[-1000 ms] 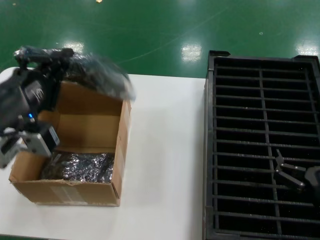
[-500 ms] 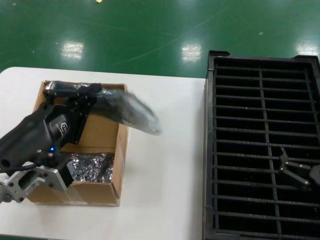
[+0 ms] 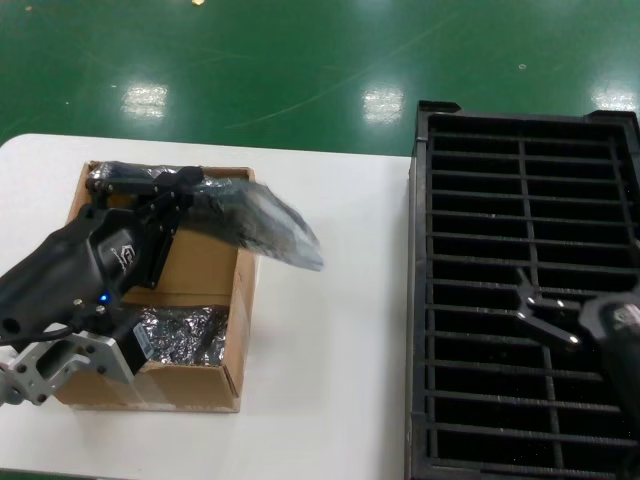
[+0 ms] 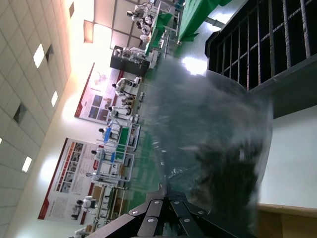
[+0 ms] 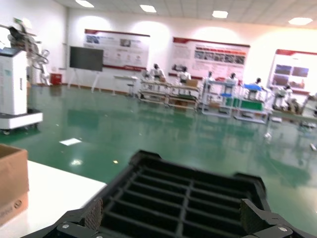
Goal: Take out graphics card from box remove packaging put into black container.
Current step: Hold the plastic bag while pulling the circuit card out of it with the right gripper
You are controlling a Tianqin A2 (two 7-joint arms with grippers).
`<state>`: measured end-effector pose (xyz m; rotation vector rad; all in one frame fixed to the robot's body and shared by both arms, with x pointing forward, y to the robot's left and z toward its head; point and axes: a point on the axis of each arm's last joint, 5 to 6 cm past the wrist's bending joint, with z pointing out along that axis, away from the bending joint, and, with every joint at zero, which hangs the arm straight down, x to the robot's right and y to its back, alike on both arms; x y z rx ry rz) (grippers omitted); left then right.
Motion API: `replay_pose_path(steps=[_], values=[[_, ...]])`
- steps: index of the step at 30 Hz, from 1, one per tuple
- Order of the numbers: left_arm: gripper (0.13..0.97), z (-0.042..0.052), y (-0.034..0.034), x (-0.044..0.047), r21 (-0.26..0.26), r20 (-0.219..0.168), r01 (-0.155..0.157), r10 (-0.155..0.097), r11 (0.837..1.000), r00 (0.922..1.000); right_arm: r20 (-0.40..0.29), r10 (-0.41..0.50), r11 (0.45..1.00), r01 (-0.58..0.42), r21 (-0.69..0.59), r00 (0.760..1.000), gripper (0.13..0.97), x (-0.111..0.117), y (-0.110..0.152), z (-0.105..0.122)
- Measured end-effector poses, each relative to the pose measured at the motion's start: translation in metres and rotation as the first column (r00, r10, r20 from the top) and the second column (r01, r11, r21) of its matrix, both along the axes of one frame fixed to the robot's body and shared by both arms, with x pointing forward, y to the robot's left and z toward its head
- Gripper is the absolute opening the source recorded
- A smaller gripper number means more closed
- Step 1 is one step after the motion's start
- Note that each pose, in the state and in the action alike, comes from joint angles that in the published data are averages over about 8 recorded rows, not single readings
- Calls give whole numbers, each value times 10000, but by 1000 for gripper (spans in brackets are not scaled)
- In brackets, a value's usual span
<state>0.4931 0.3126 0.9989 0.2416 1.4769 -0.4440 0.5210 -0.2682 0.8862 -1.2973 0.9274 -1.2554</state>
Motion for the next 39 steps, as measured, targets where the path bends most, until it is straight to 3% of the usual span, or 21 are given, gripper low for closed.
replay_pose_path(steps=[10, 16, 20, 31, 37, 39], values=[[139, 0, 0, 0, -1, 0, 0, 0, 10000, 10000, 574, 740, 9968, -722, -332, 9956, 898, 94, 181, 171], [139, 0, 0, 0, -1, 0, 0, 0, 10000, 10000, 668, 1220, 9917, -1189, -486, 9903, 818, 91, 228, 218], [139, 0, 0, 0, -1, 0, 0, 0, 10000, 10000, 645, 1753, 9831, -1712, -641, 9824, 818, 90, 273, 236], [139, 0, 0, 0, -1, 0, 0, 0, 10000, 10000, 488, 3416, 9318, -3315, -1477, 9386, 591, 146, 486, 265], [139, 0, 0, 0, -1, 0, 0, 0, 10000, 10000, 382, 4241, 8921, -4101, -1899, 9048, 428, 189, 608, 309], [139, 0, 0, 0, -1, 0, 0, 0, 10000, 10000, 346, 4496, 8782, -4346, -1999, 8926, 407, 202, 652, 328]])
